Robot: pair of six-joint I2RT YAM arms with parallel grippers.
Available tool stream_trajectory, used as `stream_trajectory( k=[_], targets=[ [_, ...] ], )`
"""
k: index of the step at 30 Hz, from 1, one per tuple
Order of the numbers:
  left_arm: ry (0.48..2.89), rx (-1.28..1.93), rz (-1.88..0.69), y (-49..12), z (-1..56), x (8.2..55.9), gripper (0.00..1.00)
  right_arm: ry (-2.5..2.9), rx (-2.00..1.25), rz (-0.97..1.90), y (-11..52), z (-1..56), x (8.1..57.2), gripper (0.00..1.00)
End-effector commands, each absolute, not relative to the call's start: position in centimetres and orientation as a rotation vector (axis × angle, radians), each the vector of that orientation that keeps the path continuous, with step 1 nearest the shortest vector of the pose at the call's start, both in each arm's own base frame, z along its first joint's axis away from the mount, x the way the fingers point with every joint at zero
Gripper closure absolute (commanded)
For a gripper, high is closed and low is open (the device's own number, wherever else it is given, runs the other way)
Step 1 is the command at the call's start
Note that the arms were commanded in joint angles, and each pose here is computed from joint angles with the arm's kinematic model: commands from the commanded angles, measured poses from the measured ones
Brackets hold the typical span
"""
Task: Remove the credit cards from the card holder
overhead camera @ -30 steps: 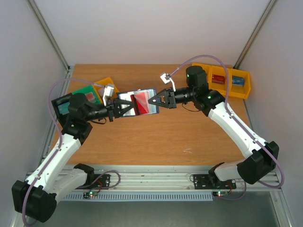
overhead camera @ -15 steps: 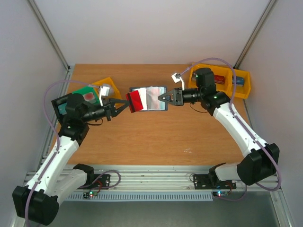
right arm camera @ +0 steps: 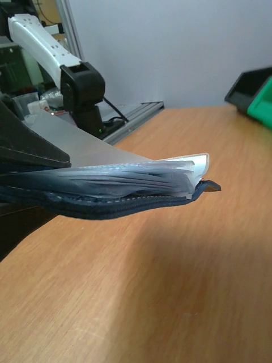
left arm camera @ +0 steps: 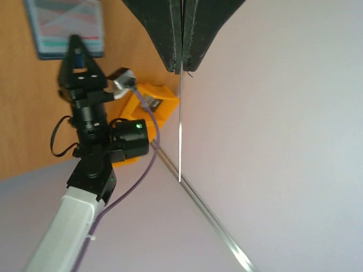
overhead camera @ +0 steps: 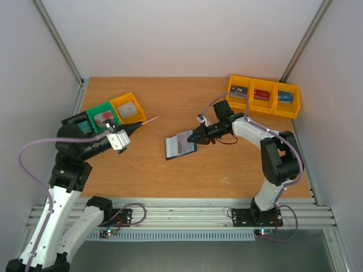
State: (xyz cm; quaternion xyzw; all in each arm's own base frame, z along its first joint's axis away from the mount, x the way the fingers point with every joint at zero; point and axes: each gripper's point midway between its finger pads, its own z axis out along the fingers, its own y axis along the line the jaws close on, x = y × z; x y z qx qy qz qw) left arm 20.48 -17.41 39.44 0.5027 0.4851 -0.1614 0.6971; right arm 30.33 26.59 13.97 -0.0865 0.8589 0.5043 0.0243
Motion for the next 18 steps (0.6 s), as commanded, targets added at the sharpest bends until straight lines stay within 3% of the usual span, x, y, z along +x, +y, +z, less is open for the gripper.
stream_trajectory(
  k=[1,8,13,18],
  targets=[
    [0.755,1.369,0.029,-17.5,39.3,19.4,0.99,2.748,-0.214,1.615,27.1,12.1,29.5,0.99],
    [0.394,1.58,0.416,-17.5,36.7,19.0,1.0,2.897,-0.129,1.571,26.5,8.3,28.8,0.98],
    [0.295,1.623,0.501,-17.6,35.6,18.9,1.0,2.963,-0.068,1.493,25.7,7.1,28.7,0.86],
    [0.203,1.663,0.557,-17.7,34.5,18.5,0.99,3.015,0.008,1.385,24.4,6.5,28.9,0.68]
  ],
)
